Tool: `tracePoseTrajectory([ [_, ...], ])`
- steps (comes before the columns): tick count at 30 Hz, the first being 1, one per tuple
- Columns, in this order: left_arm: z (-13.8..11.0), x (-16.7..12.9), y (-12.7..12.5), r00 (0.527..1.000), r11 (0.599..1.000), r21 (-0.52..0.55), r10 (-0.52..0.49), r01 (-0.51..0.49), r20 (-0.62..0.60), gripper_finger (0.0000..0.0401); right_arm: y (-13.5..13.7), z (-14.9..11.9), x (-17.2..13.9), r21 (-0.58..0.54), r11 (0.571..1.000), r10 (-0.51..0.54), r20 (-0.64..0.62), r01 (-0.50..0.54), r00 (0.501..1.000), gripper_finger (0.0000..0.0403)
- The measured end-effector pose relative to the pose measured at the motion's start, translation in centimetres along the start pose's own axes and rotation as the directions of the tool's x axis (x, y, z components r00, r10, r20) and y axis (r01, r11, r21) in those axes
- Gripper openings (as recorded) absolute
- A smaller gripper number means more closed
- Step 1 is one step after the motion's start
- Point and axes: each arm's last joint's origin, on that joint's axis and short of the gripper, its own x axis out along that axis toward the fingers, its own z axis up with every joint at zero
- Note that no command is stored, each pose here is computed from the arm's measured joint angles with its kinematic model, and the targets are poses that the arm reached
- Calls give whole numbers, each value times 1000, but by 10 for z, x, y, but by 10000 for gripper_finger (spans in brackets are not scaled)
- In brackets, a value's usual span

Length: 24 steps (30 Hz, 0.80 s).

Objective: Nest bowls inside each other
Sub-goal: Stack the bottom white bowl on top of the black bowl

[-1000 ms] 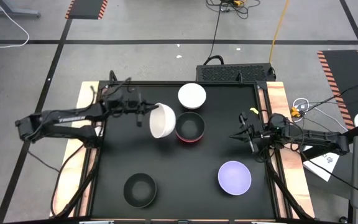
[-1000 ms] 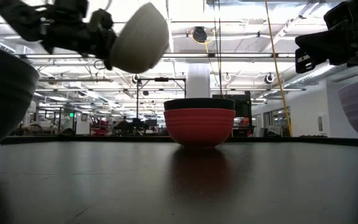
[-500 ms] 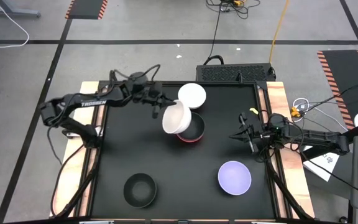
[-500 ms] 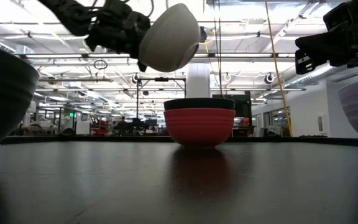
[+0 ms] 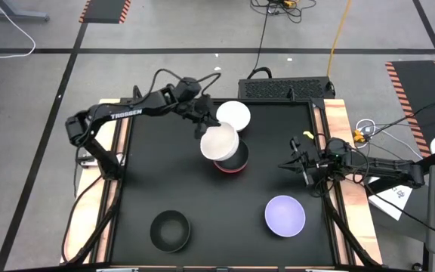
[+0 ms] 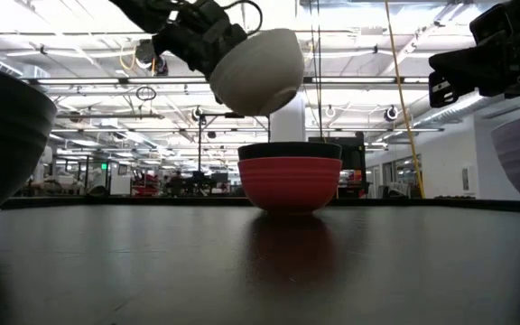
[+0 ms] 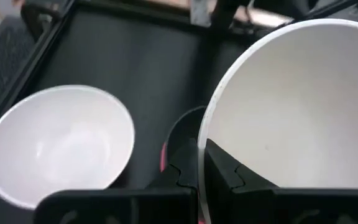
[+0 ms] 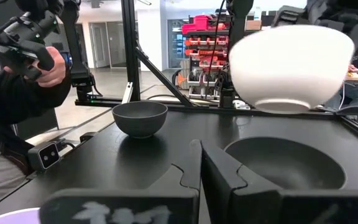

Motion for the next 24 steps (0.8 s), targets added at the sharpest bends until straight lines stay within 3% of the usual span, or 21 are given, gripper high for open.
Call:
tracePoseTrajectory([
  [10,19,14,2,998,1000,13,-12,13,-68,5,0,-1,0,3,1000,0,-6,0,1000,0],
  [24,23,19,0,998,1000,13,-2,3,-71,5,0,-2,0,-12,1000,-1,-15,1,1000,0],
])
